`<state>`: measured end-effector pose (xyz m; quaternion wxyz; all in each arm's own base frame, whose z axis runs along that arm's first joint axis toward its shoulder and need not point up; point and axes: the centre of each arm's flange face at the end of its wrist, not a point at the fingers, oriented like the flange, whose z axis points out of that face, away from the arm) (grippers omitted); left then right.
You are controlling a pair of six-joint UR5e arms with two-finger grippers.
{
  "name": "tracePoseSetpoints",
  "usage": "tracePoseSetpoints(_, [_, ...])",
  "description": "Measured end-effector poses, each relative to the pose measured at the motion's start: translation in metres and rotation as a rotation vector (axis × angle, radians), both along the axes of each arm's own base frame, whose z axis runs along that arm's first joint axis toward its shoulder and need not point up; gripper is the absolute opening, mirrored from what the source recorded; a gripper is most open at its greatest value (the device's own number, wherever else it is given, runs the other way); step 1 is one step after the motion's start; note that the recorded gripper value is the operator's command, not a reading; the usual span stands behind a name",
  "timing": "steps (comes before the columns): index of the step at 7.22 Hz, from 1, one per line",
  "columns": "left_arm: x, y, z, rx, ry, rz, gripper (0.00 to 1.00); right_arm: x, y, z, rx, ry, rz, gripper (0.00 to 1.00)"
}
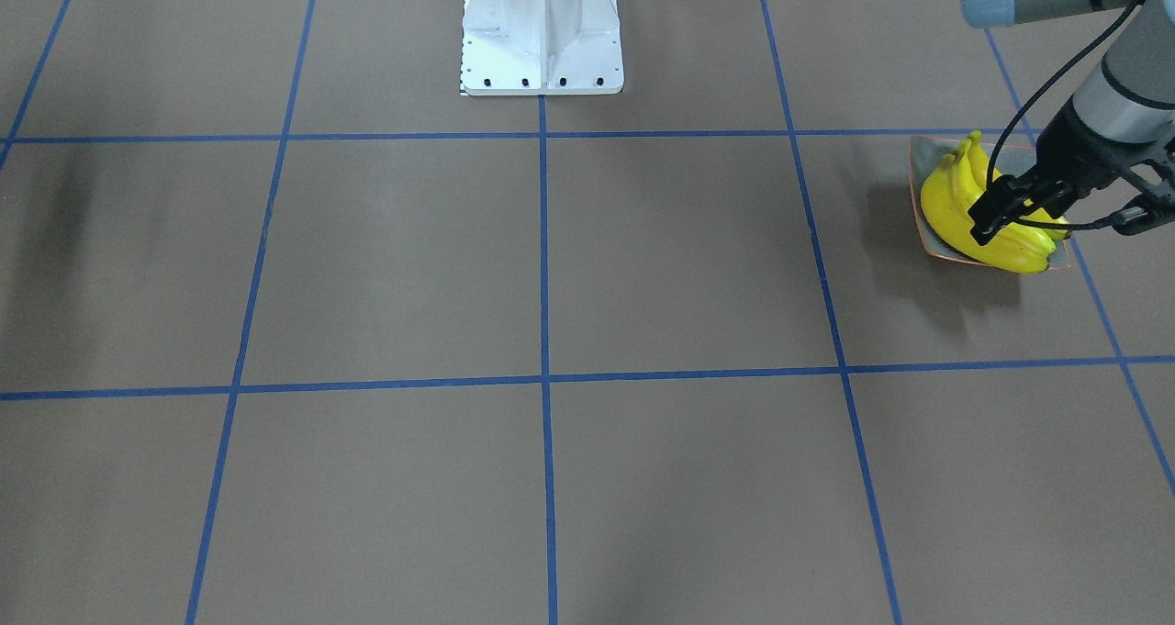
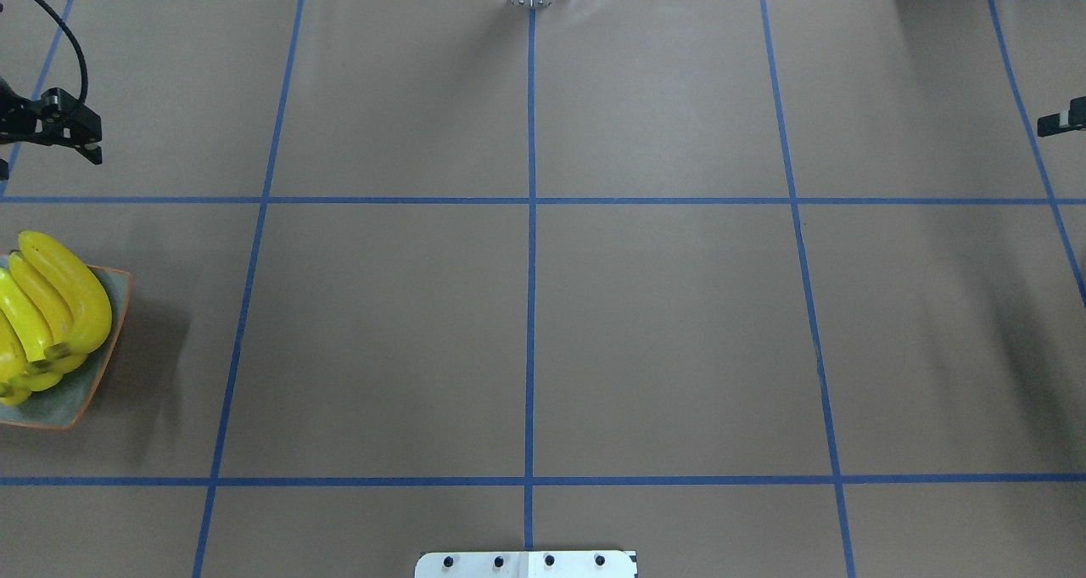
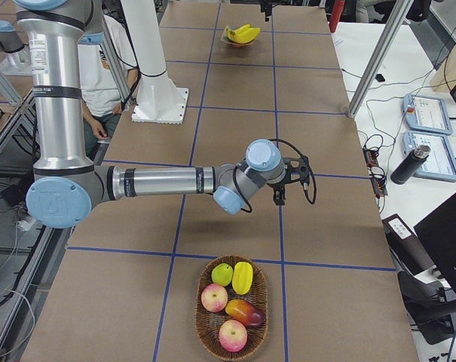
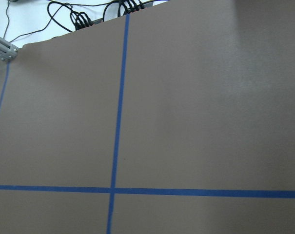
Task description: Transfer all bananas from basket to plate
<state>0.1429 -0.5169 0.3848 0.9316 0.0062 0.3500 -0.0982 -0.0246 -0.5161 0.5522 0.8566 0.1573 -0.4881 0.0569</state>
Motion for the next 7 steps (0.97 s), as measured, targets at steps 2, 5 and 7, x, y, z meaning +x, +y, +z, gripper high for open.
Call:
tracePoseSetpoints(2, [-0.042, 0.007, 0.021, 0.112, 0.042, 0.15, 1.0, 0.027, 0.001, 0.032, 0.038, 0.161, -0.069, 1.0])
tracePoseSetpoints(5, [-0.097, 0.021, 0.067, 0.196, 0.045, 0.261, 1.0, 0.064, -0.004, 0.04, 0.015, 0.25, -0.141, 1.0])
tracePoseSetpoints(7, [-0.115, 0.025, 0.09, 0.231, 0.036, 0.316, 1.0, 0.071, 0.002, 0.042, -0.001, 0.252, -0.149, 1.0])
